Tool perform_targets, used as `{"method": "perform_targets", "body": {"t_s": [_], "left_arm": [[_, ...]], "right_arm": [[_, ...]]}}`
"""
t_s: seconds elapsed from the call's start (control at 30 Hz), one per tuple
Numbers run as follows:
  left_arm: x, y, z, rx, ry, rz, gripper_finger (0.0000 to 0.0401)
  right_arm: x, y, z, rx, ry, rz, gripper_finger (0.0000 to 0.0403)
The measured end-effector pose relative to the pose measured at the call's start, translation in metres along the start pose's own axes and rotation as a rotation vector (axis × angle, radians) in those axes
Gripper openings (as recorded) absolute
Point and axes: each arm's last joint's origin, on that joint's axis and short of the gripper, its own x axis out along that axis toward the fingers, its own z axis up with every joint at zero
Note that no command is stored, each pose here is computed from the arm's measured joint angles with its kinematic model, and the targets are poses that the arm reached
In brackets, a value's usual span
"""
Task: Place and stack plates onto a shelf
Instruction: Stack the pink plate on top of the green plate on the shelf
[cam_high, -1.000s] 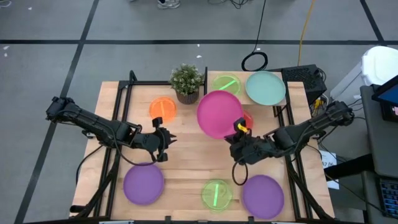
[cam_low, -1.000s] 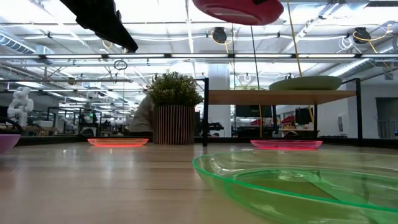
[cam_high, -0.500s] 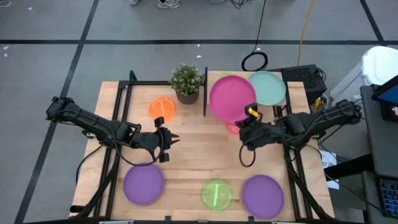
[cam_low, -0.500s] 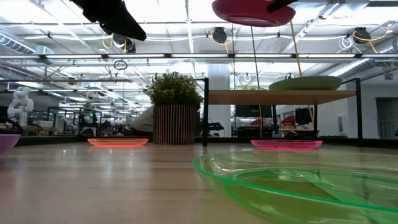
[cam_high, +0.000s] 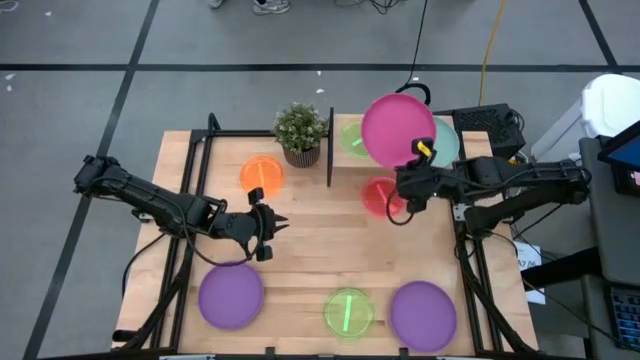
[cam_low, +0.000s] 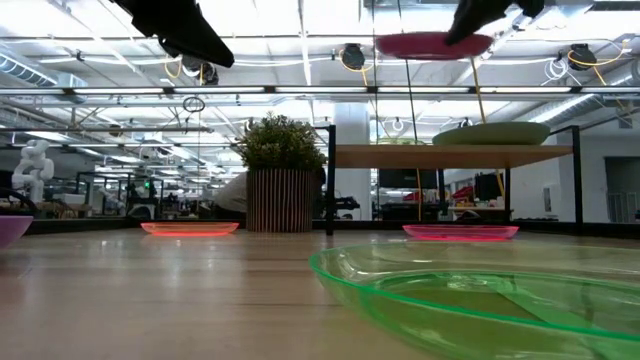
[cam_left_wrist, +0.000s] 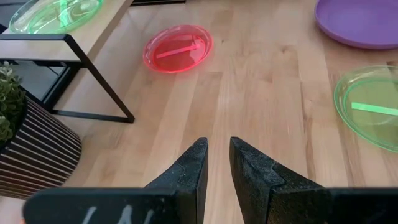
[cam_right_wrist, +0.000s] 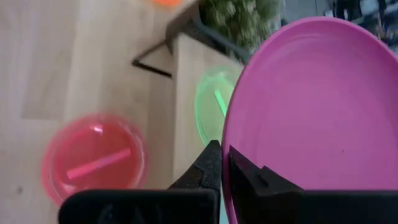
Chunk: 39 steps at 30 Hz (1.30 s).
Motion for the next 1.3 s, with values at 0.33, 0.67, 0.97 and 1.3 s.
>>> {"method": "perform_targets", "body": {"t_s": [0.33,0.67,0.97,1.3], "left_arm": [[0.0,0.0,0.0,0.023,-0.001,-0.001,0.0074],[0.0,0.0,0.0,0.022,-0.001,-0.001,0.0074],[0.0,0.0,0.0,-0.005,-0.001,-0.001,0.0074],[0.0,0.0,0.0,-0.014,-0.002,-0.001,0.0074]], "right_arm": [[0.017,-0.02,-0.016,0.077,0.119,0.001,0.0],[0.028,-0.036,-0.029,0.168,0.163,0.039,0.0],[0.035,-0.044,-0.039,0.26,0.205,0.04,0.0],[0.054,-0.035,-0.056,0.28,0.304,0.065,0.0]]}}
